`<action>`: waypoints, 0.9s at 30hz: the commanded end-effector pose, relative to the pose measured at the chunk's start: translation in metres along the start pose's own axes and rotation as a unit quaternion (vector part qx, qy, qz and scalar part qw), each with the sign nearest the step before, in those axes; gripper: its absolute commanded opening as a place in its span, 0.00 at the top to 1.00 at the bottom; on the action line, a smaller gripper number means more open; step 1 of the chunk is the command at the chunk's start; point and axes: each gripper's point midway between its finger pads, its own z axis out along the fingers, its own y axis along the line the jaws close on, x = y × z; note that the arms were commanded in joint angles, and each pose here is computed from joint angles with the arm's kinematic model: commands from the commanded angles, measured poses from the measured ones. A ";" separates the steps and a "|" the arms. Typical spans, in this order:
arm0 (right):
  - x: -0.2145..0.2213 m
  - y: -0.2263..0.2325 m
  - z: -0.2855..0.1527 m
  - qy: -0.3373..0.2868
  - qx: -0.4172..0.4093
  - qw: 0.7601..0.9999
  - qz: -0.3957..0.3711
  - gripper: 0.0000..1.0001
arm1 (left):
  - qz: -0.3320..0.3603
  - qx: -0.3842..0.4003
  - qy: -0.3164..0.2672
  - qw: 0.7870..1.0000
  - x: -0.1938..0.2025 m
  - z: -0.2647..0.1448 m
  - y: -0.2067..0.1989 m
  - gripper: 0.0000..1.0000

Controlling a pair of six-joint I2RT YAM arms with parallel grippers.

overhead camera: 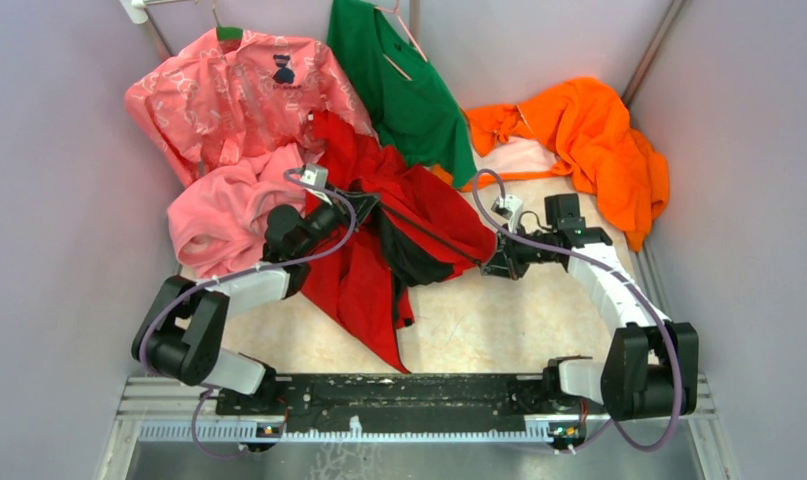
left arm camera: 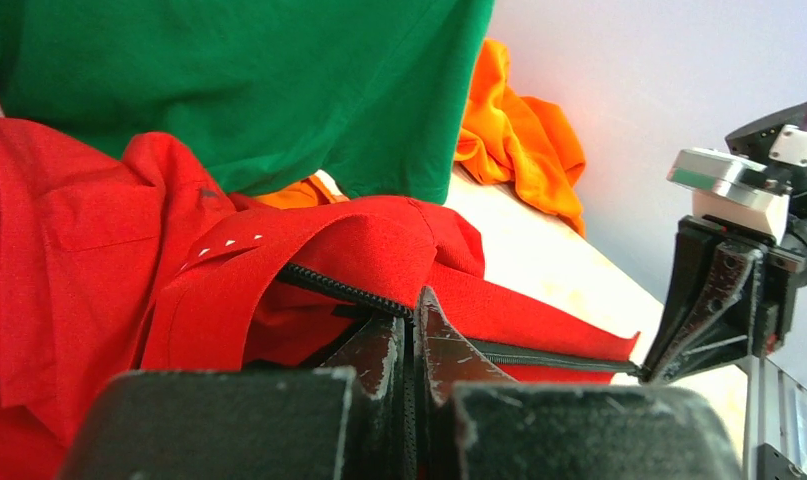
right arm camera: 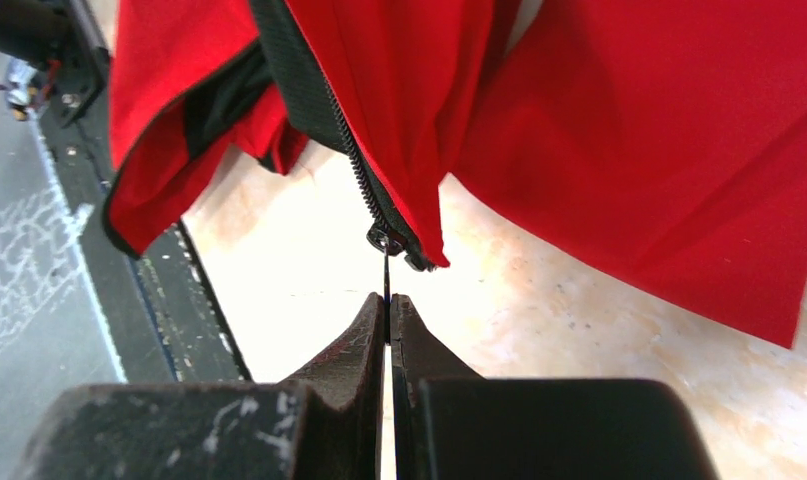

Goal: Zip up the jacket
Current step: Adjust the zipper on the jacket.

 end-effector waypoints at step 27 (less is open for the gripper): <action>0.032 0.051 -0.019 -0.045 -0.070 0.879 -0.470 0.66 | -0.045 0.020 0.073 0.996 -0.006 0.030 -0.008 1.00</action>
